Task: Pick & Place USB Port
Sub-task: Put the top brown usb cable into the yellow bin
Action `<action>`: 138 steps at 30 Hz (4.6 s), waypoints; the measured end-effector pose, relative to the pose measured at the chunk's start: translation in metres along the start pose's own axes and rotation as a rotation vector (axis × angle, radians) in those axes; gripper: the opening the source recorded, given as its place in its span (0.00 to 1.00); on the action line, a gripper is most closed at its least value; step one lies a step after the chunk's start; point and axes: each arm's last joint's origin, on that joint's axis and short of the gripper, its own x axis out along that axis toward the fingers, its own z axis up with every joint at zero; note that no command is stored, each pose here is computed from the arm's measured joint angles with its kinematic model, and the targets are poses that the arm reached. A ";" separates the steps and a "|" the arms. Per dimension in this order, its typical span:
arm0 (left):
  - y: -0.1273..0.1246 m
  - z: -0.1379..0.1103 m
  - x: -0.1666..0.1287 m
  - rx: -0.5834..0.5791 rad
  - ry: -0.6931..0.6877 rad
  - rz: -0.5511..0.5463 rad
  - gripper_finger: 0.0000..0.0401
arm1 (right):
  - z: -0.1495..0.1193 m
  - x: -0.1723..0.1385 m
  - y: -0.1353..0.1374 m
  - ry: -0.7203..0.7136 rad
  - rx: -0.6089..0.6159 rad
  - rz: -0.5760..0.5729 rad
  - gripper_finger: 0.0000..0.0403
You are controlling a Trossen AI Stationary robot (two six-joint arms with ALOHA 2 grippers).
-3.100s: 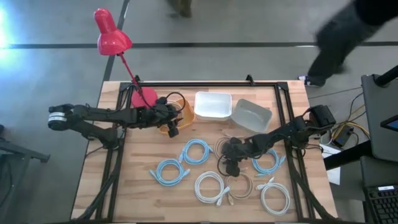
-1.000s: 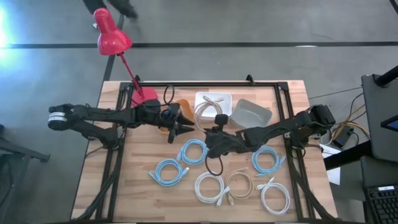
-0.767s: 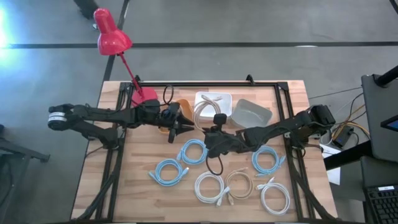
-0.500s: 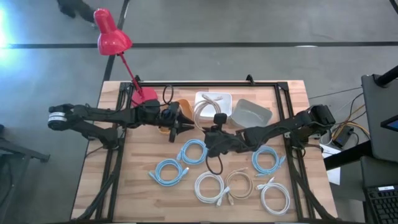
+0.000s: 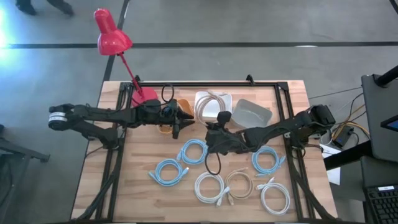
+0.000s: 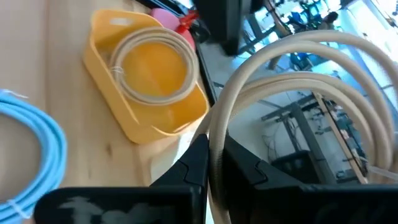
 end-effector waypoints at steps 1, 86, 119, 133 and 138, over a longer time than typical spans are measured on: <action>-0.001 0.002 0.000 0.004 -0.016 -0.021 0.38 | 0.000 0.000 0.000 -0.003 -0.001 0.012 0.06; 0.024 0.002 -0.085 -0.019 0.382 0.171 0.03 | 0.002 0.001 0.001 -0.040 0.140 0.080 0.40; 0.068 -0.065 -0.094 -0.229 0.459 0.264 0.05 | 0.001 0.002 0.002 -0.037 0.124 0.081 0.40; 0.074 -0.067 -0.098 -0.076 0.477 0.460 0.31 | 0.001 0.002 0.002 -0.038 0.136 0.081 0.40; 0.074 -0.062 -0.098 -0.029 0.489 0.486 0.39 | 0.001 0.002 0.002 -0.038 0.137 0.082 0.40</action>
